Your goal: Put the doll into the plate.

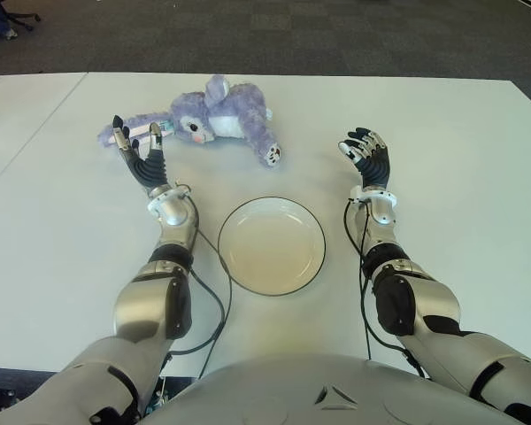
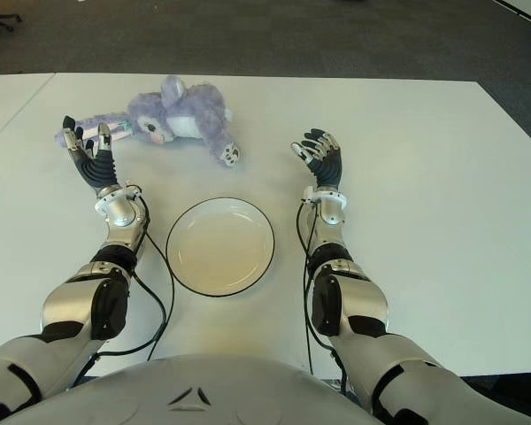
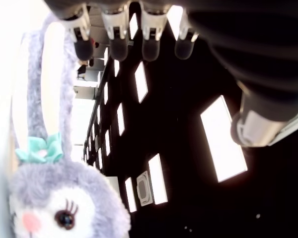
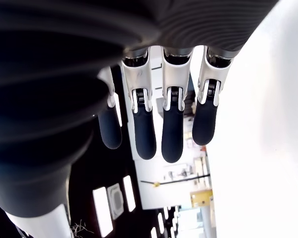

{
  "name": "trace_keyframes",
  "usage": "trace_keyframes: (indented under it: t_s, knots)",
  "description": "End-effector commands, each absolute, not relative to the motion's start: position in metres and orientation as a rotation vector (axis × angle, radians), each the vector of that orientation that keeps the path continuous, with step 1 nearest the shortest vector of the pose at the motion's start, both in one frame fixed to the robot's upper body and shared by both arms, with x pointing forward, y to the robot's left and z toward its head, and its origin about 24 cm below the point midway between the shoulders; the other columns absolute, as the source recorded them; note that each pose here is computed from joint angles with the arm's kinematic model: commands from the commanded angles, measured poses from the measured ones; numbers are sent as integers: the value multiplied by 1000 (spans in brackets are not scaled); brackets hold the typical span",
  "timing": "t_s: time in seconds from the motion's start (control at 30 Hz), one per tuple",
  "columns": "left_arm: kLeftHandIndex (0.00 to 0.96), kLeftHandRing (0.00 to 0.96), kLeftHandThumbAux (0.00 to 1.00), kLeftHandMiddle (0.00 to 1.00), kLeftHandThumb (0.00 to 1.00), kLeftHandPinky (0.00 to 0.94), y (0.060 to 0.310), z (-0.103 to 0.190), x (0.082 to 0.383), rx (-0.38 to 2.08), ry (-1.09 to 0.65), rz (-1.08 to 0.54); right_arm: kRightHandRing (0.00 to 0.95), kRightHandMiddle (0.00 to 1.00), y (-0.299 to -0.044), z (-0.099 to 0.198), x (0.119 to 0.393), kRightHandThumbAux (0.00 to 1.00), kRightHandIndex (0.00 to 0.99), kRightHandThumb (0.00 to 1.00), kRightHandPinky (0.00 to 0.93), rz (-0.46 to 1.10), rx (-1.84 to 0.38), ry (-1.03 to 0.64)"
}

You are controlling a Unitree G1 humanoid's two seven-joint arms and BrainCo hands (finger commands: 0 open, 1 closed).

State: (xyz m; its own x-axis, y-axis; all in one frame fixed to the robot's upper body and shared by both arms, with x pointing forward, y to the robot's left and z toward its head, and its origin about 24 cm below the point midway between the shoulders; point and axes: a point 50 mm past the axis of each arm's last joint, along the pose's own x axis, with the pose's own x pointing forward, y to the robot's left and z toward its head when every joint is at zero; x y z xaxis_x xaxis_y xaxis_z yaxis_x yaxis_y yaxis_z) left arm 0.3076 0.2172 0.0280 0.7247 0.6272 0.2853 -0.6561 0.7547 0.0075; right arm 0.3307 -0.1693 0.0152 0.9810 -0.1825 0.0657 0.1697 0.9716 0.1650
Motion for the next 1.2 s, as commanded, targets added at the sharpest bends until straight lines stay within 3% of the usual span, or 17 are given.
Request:
trace_keyframes:
  t_s: [0.03, 0.43, 0.8, 1.2]
  knots:
    - [0, 0, 481, 0, 242, 0, 232, -19, 273, 498, -82, 679, 319, 320, -169, -100, 226, 787, 269, 36, 292, -299, 239, 430]
    - [0, 0, 426, 0, 187, 0, 225, 7, 295, 663, -218, 725, 323, 323, -169, -99, 227, 799, 266, 26, 317, -305, 257, 420]
    - [0, 0, 400, 0, 163, 0, 229, 26, 316, 791, -260, 551, 341, 331, -169, -98, 228, 818, 278, 57, 328, -316, 262, 410]
    - [0, 0, 346, 0, 151, 0, 237, 70, 346, 904, -346, 444, 334, 325, -170, -98, 229, 808, 277, 83, 318, -313, 258, 413]
